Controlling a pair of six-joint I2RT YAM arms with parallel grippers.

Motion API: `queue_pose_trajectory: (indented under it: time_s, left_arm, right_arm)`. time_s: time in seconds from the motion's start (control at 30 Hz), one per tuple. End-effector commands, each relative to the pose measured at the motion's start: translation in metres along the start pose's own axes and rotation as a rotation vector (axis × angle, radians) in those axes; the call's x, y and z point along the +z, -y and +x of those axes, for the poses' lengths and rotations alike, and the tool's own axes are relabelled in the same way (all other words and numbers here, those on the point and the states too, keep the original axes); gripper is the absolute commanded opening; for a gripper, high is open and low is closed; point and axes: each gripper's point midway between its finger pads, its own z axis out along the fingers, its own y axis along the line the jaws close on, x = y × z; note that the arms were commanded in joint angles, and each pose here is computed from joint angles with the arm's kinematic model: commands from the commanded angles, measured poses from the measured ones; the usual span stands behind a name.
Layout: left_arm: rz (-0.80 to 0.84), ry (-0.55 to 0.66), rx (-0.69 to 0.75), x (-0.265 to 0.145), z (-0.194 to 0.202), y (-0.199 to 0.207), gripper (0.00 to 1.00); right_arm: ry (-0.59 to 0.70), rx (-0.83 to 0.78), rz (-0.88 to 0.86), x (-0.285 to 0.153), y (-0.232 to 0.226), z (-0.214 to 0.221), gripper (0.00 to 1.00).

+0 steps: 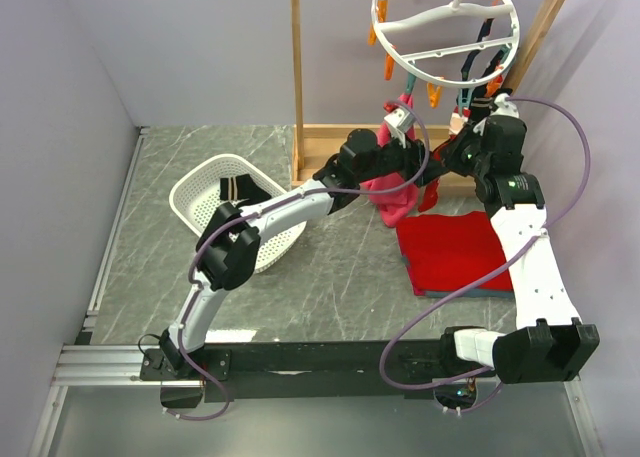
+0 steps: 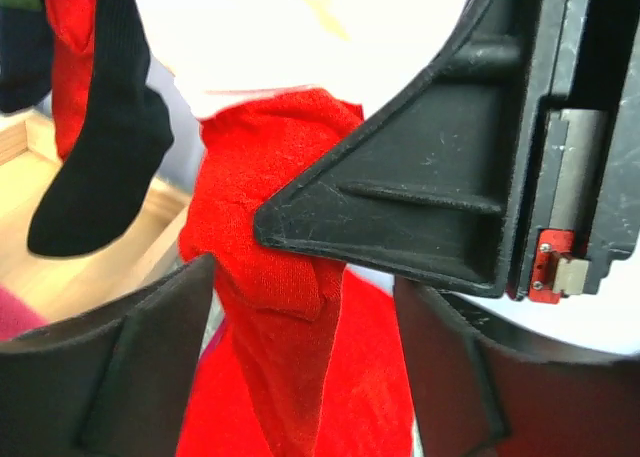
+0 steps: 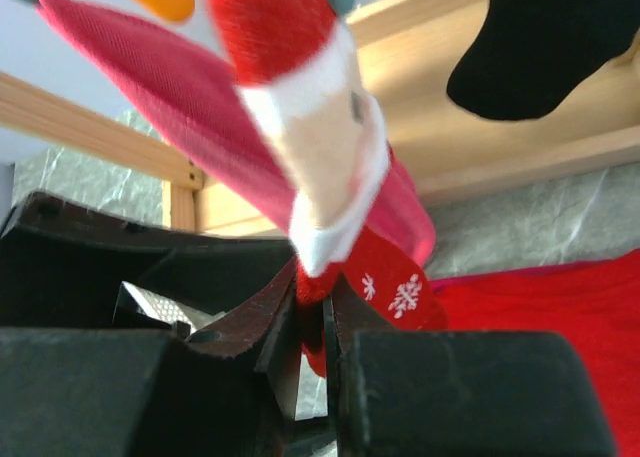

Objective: Remove the socks clipped to the hanger

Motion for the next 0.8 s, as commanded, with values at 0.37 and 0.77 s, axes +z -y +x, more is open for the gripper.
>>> queue_pose_trajectory:
  time_s: [0.37,0.77]
  left_arm:
    - [0.054,0.050,-0.004,0.017,-0.014,0.007,0.61]
    - [0.072,0.034,-0.019,0.012,-0.017,0.016,0.01]
  right_arm:
    - [0.063,-0.007,-0.064,-0.018,-0.020,-0.024,0.18]
    - [0.118,-0.037,0.029,-0.023,-0.008,-0.052,0.59]
